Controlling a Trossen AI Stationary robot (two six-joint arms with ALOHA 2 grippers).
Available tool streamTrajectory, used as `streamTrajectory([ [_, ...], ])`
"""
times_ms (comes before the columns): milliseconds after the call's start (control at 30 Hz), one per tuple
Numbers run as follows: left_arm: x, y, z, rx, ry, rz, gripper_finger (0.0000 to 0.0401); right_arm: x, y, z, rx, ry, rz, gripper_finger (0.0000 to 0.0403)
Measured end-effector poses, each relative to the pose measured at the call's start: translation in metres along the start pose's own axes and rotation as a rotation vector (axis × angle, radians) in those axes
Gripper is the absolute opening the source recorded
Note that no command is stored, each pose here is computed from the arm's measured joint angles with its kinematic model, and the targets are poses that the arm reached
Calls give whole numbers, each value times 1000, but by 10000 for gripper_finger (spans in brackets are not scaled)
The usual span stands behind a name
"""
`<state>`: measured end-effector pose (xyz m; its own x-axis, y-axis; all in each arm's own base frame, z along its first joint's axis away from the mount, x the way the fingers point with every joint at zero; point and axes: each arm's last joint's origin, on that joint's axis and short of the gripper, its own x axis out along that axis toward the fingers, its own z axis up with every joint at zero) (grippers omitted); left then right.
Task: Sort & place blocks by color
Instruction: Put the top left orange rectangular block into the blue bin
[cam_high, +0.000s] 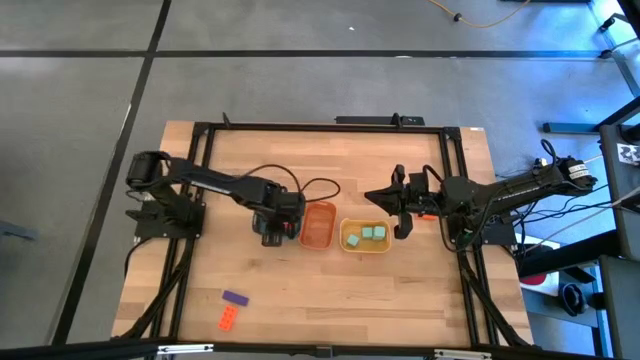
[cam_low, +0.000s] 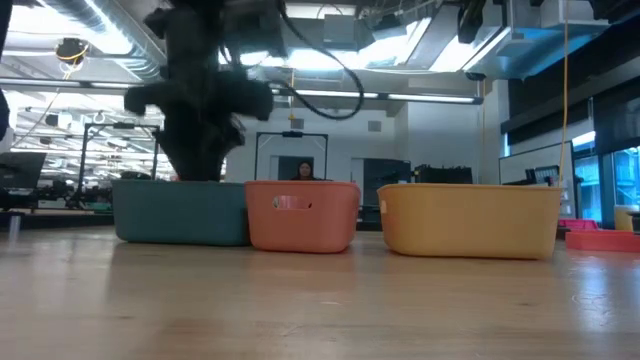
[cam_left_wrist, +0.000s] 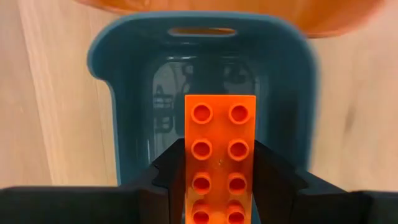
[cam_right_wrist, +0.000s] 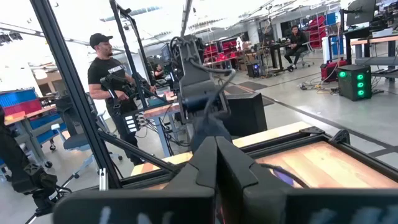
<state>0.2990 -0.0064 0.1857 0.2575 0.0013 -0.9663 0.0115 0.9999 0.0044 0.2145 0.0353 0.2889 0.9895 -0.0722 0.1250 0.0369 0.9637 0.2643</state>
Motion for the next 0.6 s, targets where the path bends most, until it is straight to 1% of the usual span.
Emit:
streamTrajectory([
  [167,17,1,2,5,41,37,130,0,0,0,0,1,-1,0],
  [300,23,1,4,-3,28,37,131,0,0,0,0,1,-1,0],
  [500,23,1,6,-15,16,32,165,0,0,1,1,-7,2,0],
  [600,23,1,6,-38,16,21,176,0,0,1,-2,-7,1,0],
])
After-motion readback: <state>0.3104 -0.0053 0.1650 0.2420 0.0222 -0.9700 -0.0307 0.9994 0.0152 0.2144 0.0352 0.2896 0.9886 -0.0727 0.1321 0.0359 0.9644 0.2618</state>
